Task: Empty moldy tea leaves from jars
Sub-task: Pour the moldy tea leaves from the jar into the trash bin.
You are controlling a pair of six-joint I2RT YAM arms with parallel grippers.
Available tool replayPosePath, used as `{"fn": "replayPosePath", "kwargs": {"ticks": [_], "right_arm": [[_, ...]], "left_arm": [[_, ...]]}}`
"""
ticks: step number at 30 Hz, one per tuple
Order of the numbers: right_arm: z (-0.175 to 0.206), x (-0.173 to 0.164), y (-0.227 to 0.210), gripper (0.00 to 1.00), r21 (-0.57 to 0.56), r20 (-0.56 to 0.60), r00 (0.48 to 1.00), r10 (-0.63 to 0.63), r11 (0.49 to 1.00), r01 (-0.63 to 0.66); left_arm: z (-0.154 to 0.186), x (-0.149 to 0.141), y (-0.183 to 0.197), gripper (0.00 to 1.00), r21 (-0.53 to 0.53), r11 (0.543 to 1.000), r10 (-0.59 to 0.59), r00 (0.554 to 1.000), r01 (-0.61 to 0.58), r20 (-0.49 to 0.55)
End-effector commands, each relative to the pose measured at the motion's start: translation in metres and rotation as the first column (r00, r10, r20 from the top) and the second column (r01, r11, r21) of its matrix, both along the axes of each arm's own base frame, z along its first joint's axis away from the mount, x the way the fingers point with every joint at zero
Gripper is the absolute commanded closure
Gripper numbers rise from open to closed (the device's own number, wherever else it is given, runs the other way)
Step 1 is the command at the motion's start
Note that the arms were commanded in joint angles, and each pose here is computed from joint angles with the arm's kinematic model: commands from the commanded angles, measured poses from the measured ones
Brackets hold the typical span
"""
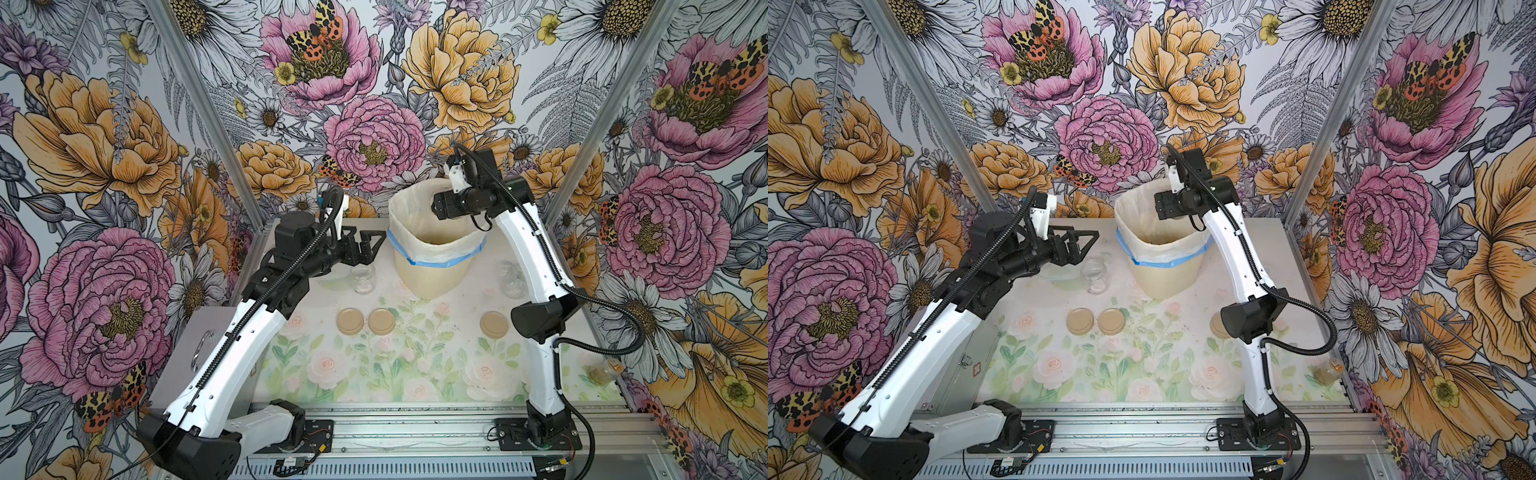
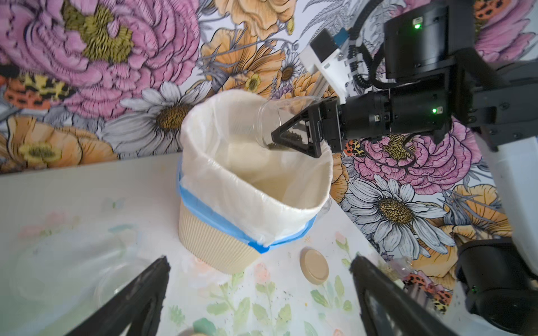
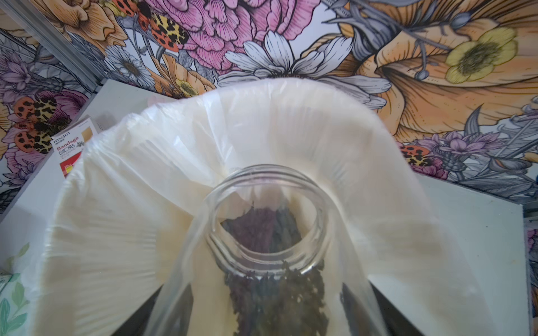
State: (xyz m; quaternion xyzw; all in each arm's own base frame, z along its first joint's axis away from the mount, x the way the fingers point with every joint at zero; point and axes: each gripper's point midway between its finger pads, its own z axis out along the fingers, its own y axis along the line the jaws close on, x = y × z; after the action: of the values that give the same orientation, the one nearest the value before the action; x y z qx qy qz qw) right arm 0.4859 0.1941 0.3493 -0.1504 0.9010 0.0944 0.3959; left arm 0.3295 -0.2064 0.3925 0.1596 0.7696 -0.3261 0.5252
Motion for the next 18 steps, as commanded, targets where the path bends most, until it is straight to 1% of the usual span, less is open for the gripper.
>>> {"fn": "replayPosePath", "kwargs": {"ticks": [1,2,3,7,8,9,11,13,15,18], "right_arm": [[0.069,-0.015,-0.008,0.39,0.064,0.175,0.985,0.003,0.998,-0.014],[0.074,-0.018,-0.009,0.39,0.071,0.184,0.983,0.006,0.997,-0.020],[0.078,-0.022,-0.009,0.39,0.080,0.189,0.982,0.012,0.996,-0.027],[0.090,-0.030,-0.011,0.39,0.116,0.198,0.980,0.020,0.992,-0.043],[0.092,-0.032,-0.012,0.39,0.125,0.199,0.980,0.021,0.991,-0.047],[0.092,-0.033,-0.012,0.39,0.132,0.196,0.980,0.022,0.990,-0.048],[0.089,-0.035,-0.013,0.39,0.129,0.183,0.983,0.024,0.991,-0.048],[0.079,-0.032,-0.016,0.39,0.115,0.160,0.987,0.021,0.993,-0.039],[0.052,-0.024,-0.013,0.39,0.097,0.096,0.995,0.038,0.994,-0.047],[0.023,-0.023,-0.003,0.41,0.131,0.004,0.998,0.068,0.989,-0.068]], "left_arm": [[0.025,0.010,-0.027,0.01,0.144,0.989,-0.085,0.949,0.042,0.303],[0.028,0.011,-0.038,0.01,0.174,0.982,-0.127,0.924,0.067,0.360],[0.027,0.014,-0.049,0.01,0.205,0.974,-0.168,0.904,0.092,0.392],[0.024,0.032,-0.083,0.01,0.325,0.934,-0.293,0.837,0.147,0.463],[0.024,0.036,-0.091,0.01,0.350,0.923,-0.324,0.814,0.160,0.482],[0.023,0.041,-0.098,0.01,0.372,0.913,-0.348,0.792,0.166,0.502],[0.020,0.052,-0.110,0.01,0.405,0.899,-0.376,0.763,0.164,0.526],[0.018,0.068,-0.117,0.01,0.412,0.899,-0.370,0.762,0.148,0.532],[0.014,0.078,-0.124,0.01,0.423,0.893,-0.378,0.764,0.152,0.524],[0.011,0.080,-0.130,0.01,0.435,0.886,-0.390,0.764,0.161,0.513]]}}
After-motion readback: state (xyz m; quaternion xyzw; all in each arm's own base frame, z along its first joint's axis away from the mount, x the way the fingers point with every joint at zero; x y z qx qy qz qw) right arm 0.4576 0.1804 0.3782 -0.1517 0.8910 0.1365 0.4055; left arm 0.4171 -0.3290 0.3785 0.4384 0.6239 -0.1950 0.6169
